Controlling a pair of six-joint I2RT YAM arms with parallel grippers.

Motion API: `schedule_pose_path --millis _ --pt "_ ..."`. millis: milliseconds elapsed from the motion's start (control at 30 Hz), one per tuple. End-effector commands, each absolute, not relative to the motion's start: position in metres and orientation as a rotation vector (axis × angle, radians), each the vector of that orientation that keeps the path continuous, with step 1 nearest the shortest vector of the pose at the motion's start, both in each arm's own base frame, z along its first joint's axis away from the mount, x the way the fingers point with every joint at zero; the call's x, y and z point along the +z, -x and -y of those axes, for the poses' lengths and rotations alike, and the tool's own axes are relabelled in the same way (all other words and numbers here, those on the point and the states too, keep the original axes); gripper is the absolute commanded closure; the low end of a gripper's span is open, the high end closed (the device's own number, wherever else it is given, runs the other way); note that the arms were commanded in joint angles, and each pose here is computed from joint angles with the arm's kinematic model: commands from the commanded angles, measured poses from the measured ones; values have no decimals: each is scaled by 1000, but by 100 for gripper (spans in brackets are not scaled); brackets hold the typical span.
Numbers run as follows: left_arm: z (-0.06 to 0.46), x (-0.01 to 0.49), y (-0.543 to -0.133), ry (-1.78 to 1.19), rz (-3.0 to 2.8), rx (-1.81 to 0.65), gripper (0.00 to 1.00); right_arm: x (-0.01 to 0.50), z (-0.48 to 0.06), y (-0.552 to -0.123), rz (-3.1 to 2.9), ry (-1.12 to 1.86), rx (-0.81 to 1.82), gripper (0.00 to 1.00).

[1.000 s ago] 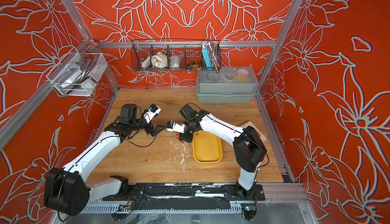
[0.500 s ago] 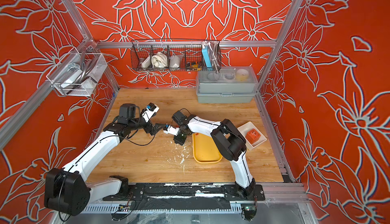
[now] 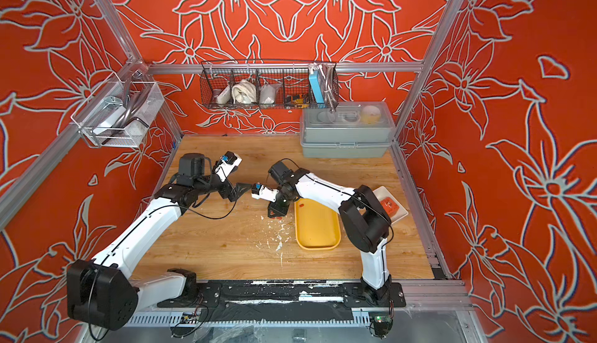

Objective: Take the screw protection sleeves out of the storage box
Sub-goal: Pick up the screw protection sleeve from the storage box.

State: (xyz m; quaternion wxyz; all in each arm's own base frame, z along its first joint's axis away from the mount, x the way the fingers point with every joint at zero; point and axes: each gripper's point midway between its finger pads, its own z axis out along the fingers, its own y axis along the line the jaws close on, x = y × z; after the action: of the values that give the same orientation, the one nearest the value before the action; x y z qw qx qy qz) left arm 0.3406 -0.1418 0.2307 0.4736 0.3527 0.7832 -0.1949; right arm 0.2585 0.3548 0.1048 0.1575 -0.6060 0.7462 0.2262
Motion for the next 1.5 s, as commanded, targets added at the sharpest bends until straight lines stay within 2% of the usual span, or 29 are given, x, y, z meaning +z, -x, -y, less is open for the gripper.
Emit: schedule_pose_path --millis 0,233,467,600,800,1467 --pt "150 237 -332 -901 -1897 -565 2 129 -326 -245 -2087 1787 673 68" --pt "189 238 -300 -1054 -1781 -829 3 154 -262 -259 -2054 1713 543 66" --pt "228 208 -265 -1217 -1748 -950 4 123 -214 -281 -2060 1747 311 63" --pt "234 197 -252 -1269 -1739 -975 4 107 -217 -296 -2007 1788 248 60" --pt "230 194 -255 -1276 -1757 -919 3 83 -224 -310 -1986 1852 246 58" --pt "228 191 -256 -1286 -1760 -886 2 43 -243 -323 -1982 1942 249 62"
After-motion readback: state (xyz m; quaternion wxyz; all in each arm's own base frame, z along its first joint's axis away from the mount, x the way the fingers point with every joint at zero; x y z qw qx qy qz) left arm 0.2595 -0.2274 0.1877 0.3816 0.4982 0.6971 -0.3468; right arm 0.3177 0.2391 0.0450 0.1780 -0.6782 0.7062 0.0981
